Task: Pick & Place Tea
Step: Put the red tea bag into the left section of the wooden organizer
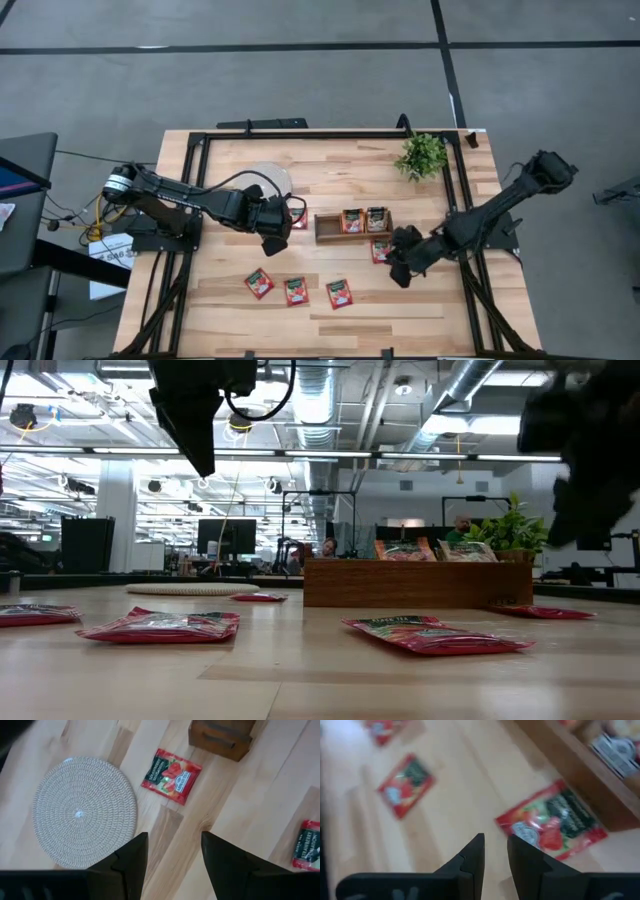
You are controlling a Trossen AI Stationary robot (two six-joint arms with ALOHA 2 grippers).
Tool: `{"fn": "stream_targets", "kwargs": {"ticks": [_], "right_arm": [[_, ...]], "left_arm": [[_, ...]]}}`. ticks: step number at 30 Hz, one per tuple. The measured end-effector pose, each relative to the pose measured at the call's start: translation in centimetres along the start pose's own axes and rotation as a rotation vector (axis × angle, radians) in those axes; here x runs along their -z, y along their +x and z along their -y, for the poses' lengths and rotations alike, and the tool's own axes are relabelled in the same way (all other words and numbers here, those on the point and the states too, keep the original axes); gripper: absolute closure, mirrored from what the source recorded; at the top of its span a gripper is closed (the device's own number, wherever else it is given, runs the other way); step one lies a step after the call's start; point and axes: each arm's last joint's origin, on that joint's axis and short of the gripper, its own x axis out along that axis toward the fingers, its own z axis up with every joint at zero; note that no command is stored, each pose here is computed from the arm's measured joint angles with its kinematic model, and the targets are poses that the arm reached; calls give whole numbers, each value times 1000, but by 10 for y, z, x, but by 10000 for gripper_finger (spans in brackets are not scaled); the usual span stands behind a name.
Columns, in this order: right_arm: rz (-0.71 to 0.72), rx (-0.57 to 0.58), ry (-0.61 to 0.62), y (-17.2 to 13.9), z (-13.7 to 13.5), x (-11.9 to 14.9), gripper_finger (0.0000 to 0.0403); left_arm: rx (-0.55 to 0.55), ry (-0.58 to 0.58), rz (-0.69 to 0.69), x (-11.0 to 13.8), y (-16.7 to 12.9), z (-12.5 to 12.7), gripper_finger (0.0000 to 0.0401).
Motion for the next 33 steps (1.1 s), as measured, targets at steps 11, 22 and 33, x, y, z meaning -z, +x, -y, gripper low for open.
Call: {"fn": "stream_targets", "kwargs": {"ticks": [11,22,33], "right_arm": [[-62,167,154,41,13,5,328],[-144,38,161,42,-13,21,328],[-157,49,235,3,-36,15,328]], "left_arm": [[3,-3,5,0,0,0,224],[4,-4,5,-1,0,0,224],[13,11,18,-2,0,1,224]]}}
